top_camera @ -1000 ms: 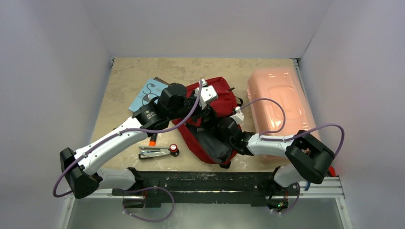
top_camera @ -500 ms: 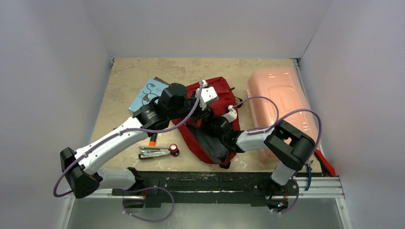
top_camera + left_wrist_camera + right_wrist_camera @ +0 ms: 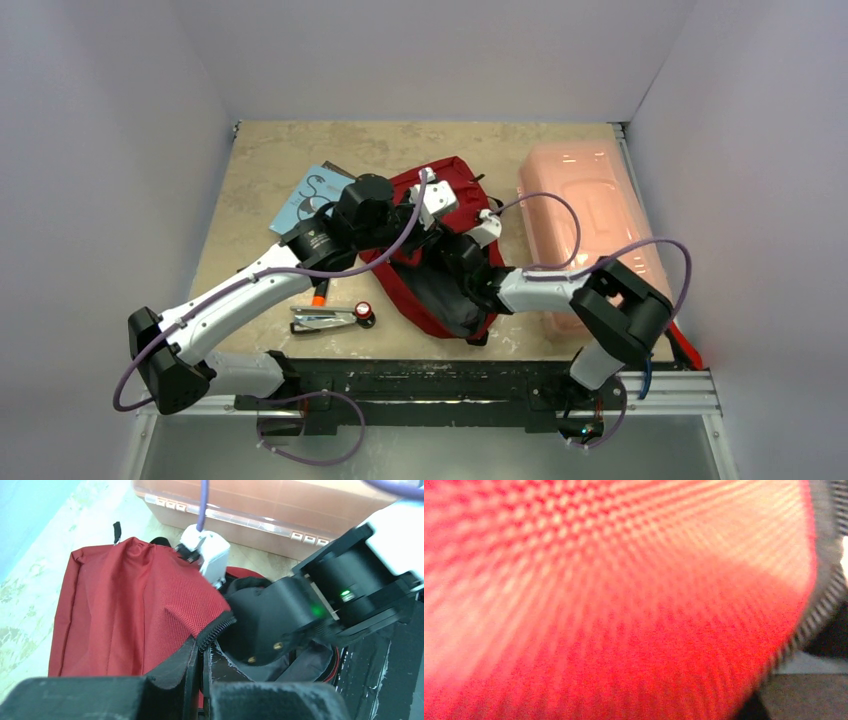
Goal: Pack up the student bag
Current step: Place the book in the student bag.
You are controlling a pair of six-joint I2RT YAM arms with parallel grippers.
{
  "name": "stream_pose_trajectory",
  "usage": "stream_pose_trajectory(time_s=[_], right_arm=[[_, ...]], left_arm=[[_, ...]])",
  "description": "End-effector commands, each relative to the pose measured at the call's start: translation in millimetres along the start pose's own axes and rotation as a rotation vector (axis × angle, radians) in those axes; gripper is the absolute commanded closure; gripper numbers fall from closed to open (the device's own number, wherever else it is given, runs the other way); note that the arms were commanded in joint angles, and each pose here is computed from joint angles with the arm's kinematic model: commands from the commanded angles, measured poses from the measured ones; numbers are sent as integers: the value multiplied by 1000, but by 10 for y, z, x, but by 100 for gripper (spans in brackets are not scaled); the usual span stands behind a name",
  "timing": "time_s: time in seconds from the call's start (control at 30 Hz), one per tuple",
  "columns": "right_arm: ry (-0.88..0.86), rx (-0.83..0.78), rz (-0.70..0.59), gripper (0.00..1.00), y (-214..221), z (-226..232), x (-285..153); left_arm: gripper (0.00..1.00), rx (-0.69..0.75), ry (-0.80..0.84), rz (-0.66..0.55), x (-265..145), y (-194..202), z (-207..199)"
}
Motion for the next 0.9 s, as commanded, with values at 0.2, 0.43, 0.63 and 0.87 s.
stream_pose_trajectory(time_s=[0.2,0.43,0.63,0.87], right_arm=[[-72,-152,44,38,-256,-185,-608],[-190,-252,176,37,-315,-135,-1017],[-178,-300,232,32,-534,-179,-1426],[-290,-299,277,28,-853,-104,-2027]], left_arm=[[100,27,-39,-38,63,-113,72],[100,-1,-65,-13,145,-33,96],[100,-113,-78,41,176,35,30],[88,-306,-40,58,231,240,-150]])
Point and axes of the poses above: each gripper's point midway between its finger pads, its own x axis out along the fingers, its own z axis along the line the jaws close on, y = z × x, the point moved 6 cm from there along -x, back along the fingers, and after that the axes turned 2 degrees about x, right-handed, at the moved point
